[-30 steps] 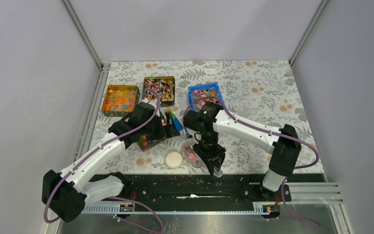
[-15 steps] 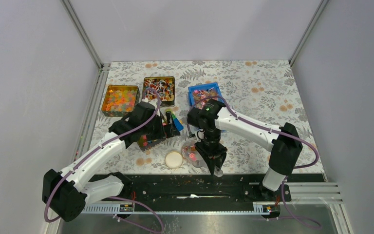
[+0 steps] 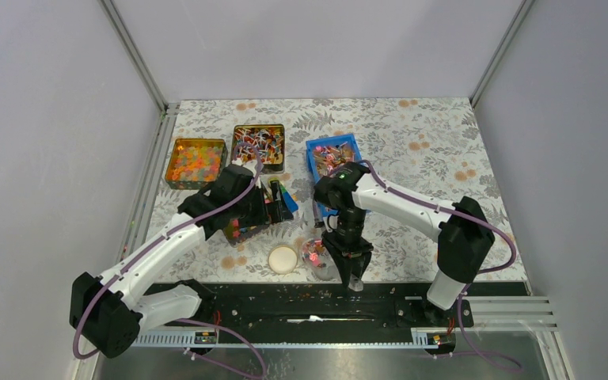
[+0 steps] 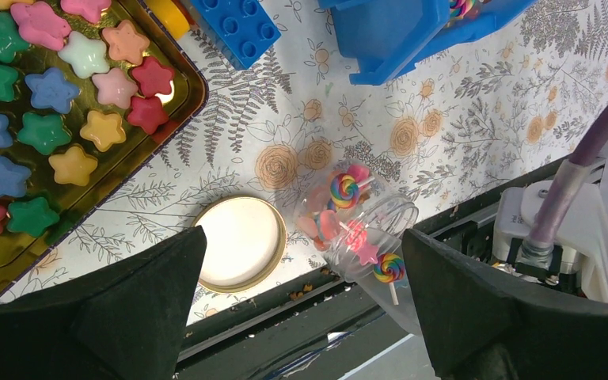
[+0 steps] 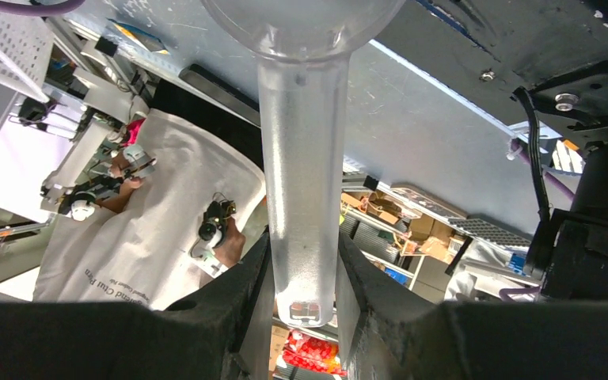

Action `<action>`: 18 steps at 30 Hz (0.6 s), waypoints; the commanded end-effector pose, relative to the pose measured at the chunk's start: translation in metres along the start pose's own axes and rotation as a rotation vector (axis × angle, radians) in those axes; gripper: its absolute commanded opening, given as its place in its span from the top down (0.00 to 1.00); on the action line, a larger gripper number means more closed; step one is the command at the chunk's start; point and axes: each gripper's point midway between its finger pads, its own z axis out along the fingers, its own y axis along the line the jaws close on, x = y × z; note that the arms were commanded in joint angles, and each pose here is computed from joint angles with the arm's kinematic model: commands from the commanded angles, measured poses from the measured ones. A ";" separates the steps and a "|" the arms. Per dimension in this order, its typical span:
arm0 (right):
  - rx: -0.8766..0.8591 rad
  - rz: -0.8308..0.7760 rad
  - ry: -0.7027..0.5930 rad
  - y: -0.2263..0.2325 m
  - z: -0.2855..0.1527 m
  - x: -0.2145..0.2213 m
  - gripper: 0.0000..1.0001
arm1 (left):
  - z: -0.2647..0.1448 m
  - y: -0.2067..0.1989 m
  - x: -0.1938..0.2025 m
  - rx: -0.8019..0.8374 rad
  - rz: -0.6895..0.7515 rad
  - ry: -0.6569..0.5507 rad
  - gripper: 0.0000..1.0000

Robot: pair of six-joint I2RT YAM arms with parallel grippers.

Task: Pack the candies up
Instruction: Place the fake candies in the packing bottle.

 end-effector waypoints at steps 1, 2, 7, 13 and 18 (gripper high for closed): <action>-0.067 0.031 0.022 0.009 -0.012 0.018 1.00 | -0.006 -0.016 -0.018 0.038 0.035 -0.051 0.01; -0.066 0.033 0.019 0.010 -0.013 0.017 1.00 | -0.006 -0.015 -0.018 0.036 0.036 -0.051 0.01; -0.062 0.032 0.008 0.012 -0.017 0.015 1.00 | -0.005 -0.017 -0.020 0.036 0.039 -0.049 0.01; -0.042 0.044 -0.001 0.009 -0.023 0.015 1.00 | -0.005 -0.017 -0.021 0.034 0.046 -0.049 0.01; 0.015 0.051 0.003 0.002 -0.030 0.018 1.00 | -0.003 -0.016 -0.021 0.030 0.051 -0.044 0.01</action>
